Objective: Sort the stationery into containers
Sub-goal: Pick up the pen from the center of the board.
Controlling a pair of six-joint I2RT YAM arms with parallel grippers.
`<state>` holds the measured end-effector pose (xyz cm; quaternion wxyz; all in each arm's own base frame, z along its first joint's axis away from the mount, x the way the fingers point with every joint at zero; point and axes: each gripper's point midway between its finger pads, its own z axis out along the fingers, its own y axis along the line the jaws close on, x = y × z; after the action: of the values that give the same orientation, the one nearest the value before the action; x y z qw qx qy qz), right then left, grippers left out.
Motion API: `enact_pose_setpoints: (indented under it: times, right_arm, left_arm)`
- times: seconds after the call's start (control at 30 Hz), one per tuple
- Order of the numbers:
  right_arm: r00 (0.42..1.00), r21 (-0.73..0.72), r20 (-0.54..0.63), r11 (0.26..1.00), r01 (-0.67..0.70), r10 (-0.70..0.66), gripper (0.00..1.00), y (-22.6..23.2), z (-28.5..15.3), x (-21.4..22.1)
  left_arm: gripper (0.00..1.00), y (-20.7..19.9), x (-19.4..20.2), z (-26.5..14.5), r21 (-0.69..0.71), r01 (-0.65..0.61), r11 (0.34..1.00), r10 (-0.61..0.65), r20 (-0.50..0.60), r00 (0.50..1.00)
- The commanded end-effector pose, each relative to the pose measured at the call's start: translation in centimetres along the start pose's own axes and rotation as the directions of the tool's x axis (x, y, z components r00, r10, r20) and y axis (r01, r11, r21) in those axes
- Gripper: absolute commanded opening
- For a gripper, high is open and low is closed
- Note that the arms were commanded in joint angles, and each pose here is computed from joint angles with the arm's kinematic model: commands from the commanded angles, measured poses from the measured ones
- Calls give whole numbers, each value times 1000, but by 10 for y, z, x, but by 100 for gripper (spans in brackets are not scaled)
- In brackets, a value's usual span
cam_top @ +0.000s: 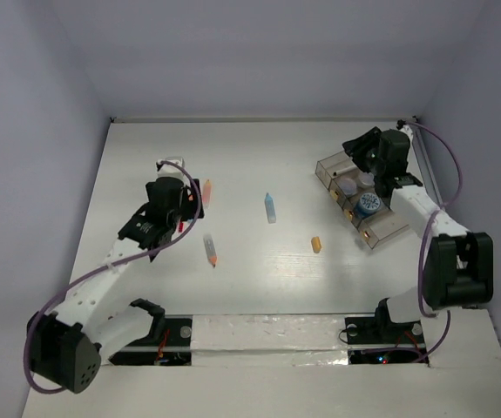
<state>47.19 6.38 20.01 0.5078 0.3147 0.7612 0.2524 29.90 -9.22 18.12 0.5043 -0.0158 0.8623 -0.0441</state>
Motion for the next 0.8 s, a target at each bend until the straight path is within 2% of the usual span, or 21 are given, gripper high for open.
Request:
enact_pose_setpoints:
  times: [0.0,0.07,0.1,0.2,0.3,0.47,0.57,0.77]
  right_arm:
    - [990,-209,-36,970,126,-137,47,49,-41,14]
    - [983,-242,-36,956,165,-179,47,54,-62,20]
    - [980,-263,-52,949,172,-192,47,57,-70,28]
    - [973,-306,-55,931,197,-224,47,57,-96,36]
    - [962,-331,-75,916,226,-264,47,54,-114,46]
    - [941,-330,-67,898,292,-331,47,43,-126,51]
    - [934,-339,-71,889,308,-351,47,38,-131,56]
    - [931,-394,-84,870,297,-356,47,41,-140,65]
  left_arm:
    - [71,20,8,15,-70,41,997,-45,-65,997]
    - [65,27,16,22,-97,42,994,-52,-100,994]
    - [54,31,18,25,-111,53,992,-65,-108,992]
    - [37,42,27,35,-141,70,988,-92,-153,984]
    - [30,44,45,49,-123,79,989,-107,-237,966]
    - [30,48,75,67,-126,84,988,-125,-363,924]
    - [33,52,87,74,-142,81,987,-132,-404,905]
    - [33,55,99,85,-156,68,985,-133,-454,881]
